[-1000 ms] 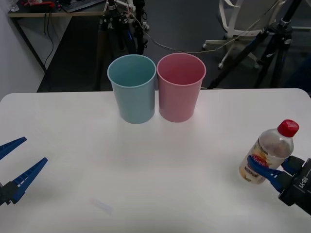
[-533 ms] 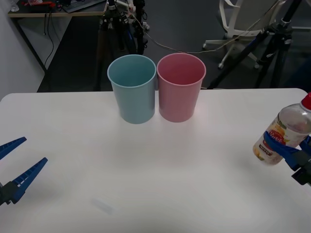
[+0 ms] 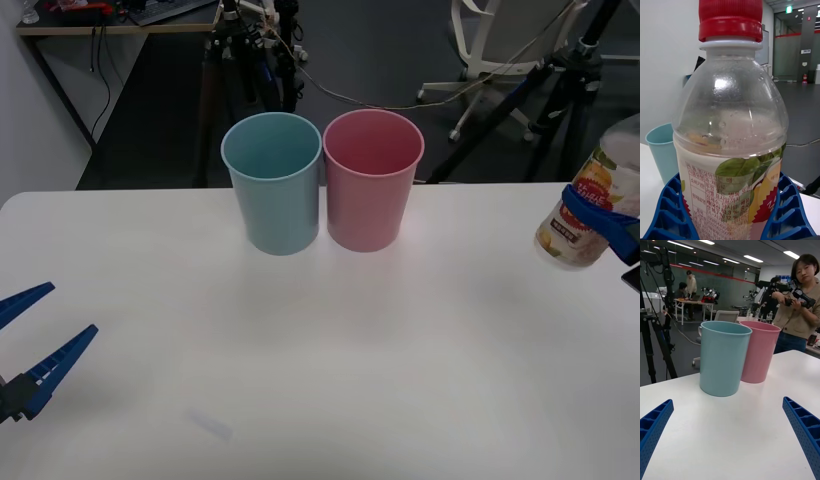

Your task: Grasp the object on the table and drop it into the matching bin: aluminum can to the light blue bin, PET bottle to the pink bin.

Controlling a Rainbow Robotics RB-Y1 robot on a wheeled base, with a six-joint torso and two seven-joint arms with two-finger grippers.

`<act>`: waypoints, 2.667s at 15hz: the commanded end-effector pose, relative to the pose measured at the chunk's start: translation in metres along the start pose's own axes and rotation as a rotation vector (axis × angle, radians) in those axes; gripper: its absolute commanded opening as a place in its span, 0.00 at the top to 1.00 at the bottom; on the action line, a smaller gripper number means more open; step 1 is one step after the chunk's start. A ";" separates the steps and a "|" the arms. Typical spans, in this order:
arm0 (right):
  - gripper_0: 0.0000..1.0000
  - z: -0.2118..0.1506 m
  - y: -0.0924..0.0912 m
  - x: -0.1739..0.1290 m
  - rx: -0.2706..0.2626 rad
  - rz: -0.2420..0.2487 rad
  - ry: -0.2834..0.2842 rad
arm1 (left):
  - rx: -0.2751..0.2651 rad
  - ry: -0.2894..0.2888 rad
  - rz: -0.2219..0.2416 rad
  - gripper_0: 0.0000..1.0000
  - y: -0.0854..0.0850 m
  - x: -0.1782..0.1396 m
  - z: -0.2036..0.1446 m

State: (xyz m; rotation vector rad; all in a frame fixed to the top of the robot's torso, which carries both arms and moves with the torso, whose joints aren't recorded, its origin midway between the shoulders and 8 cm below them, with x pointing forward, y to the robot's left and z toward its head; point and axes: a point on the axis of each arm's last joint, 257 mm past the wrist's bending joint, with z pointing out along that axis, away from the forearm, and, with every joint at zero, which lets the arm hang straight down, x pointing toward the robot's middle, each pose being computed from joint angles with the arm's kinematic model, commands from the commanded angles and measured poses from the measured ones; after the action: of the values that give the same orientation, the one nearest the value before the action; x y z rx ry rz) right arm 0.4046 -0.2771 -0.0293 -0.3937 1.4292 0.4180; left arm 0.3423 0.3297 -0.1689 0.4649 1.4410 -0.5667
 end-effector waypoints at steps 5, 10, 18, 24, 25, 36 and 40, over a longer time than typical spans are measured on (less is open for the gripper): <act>1.00 0.054 0.017 -0.069 -0.080 -0.003 0.015 | 0.000 0.000 0.000 0.00 0.000 0.000 0.000; 1.00 0.123 0.037 -0.083 -0.136 -0.012 0.013 | 0.000 0.000 0.000 0.00 0.000 0.000 0.000; 1.00 0.221 0.034 -0.069 -0.132 0.025 0.017 | 0.000 0.000 0.000 0.00 0.000 0.000 0.000; 1.00 0.264 0.023 -0.042 -0.077 -0.003 0.004 | 0.000 0.000 0.000 0.00 0.000 0.000 0.000; 1.00 0.271 0.022 -0.039 -0.069 -0.007 0.001 | 0.000 0.000 0.000 0.00 0.000 0.000 0.000; 1.00 0.319 0.052 -0.004 -0.057 -0.021 -0.002 | 0.000 0.000 0.000 0.00 0.000 0.000 0.000; 1.00 0.319 0.057 0.002 -0.065 -0.021 0.008 | 0.000 0.000 0.000 0.00 0.000 0.000 0.000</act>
State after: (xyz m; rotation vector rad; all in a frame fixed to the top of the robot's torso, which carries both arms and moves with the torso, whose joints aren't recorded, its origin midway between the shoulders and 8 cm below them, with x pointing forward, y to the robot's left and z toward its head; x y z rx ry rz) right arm 0.6515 -0.0693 0.0005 -0.4623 1.4202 0.4456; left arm 0.3423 0.3297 -0.1689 0.4649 1.4410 -0.5666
